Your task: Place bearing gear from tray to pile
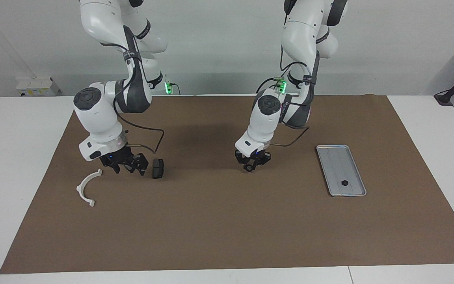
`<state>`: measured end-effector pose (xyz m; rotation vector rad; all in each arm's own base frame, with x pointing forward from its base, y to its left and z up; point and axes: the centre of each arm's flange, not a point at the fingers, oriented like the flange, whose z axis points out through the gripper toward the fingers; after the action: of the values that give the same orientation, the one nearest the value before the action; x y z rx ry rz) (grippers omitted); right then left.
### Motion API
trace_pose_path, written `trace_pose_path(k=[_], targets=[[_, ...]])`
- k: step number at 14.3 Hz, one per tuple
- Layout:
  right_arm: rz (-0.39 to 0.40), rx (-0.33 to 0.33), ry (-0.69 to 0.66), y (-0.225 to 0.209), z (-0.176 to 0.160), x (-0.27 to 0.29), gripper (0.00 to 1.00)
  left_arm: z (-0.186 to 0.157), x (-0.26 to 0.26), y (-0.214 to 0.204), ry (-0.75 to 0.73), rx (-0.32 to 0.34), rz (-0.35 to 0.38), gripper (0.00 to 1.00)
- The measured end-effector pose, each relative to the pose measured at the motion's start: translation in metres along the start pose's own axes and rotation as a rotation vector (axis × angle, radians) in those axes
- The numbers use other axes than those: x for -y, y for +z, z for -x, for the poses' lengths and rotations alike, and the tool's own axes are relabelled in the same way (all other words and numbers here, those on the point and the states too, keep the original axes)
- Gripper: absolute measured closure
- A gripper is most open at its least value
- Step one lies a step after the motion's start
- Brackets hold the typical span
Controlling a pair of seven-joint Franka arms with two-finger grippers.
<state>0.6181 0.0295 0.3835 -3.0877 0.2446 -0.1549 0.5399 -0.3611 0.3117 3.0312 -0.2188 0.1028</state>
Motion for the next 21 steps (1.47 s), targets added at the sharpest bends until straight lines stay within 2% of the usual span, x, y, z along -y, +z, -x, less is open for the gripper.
trace_pose_path(k=[14, 15, 17, 18, 20, 21], targets=[[0.0, 0.001, -0.006, 0.0, 0.001, 0.004, 0.0, 0.001, -0.005, 0.016, 0.009, -0.017, 0.006, 0.66], [0.0, 0.001, -0.006, 0.0, 0.001, 0.004, 0.0, 0.001, -0.006, 0.017, 0.011, -0.011, 0.004, 0.61], [-0.001, 0.001, -0.007, 0.001, 0.001, 0.004, 0.0, 0.003, -0.01, 0.007, 0.009, 0.025, -0.007, 0.4], [-0.001, 0.001, -0.008, 0.001, 0.001, 0.005, 0.0, 0.003, -0.012, -0.007, 0.01, 0.043, -0.012, 0.4], [-0.001, 0.002, -0.01, 0.001, 0.002, 0.006, 0.0, 0.005, -0.012, -0.05, 0.008, 0.069, -0.017, 0.3], [-0.001, 0.004, -0.015, 0.001, 0.002, 0.009, 0.0, 0.006, -0.006, -0.076, 0.001, 0.08, -0.02, 0.3]])
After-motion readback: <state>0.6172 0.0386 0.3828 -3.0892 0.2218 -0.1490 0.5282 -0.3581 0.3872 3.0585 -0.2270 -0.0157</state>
